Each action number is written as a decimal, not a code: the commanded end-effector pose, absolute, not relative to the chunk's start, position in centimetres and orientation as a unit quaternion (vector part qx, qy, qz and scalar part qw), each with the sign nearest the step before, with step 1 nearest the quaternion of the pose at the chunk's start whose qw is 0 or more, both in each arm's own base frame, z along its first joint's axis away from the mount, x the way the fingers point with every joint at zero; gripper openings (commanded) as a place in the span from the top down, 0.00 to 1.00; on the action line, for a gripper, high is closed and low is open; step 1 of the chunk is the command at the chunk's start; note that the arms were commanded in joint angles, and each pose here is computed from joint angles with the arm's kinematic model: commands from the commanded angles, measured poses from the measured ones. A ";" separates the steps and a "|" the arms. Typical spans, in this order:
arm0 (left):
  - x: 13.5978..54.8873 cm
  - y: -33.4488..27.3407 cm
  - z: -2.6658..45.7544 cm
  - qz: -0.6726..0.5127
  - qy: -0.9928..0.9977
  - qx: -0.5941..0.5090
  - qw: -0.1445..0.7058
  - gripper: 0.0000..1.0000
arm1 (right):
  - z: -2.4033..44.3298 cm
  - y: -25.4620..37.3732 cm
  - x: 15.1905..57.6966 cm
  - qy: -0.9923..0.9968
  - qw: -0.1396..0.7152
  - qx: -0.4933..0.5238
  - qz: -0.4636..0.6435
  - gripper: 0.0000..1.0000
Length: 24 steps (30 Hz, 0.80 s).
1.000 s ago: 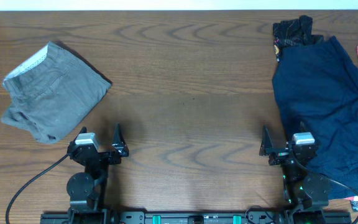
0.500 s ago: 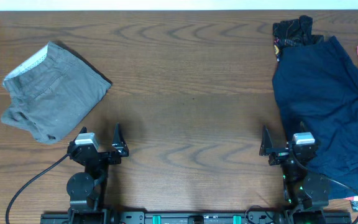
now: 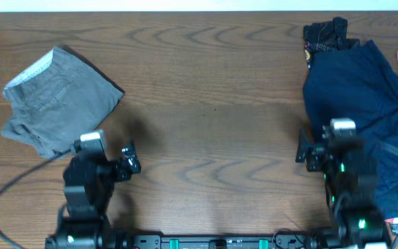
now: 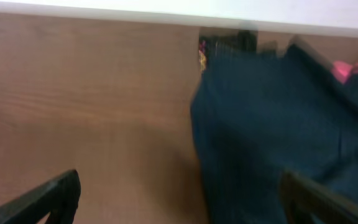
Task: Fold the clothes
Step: 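Reach the right gripper into the navy clothing pile and grasp the navy shorts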
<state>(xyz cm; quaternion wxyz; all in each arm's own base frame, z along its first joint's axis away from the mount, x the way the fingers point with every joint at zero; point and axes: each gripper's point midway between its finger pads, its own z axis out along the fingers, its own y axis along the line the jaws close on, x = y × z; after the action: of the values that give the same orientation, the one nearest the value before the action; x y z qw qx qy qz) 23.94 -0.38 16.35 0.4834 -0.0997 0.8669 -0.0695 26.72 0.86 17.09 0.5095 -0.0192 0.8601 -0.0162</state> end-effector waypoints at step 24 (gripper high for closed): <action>25.9 -1.5 13.3 -0.074 0.969 -0.114 0.208 0.02 | 3.4 -5.9 37.4 0.965 0.197 0.048 -0.164 0.13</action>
<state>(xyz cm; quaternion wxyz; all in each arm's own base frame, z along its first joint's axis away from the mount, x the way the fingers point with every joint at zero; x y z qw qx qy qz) 25.51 -1.38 12.78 0.2043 -0.1131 0.9700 -0.0674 36.81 -5.26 4.04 0.1970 0.0379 0.9686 -0.1471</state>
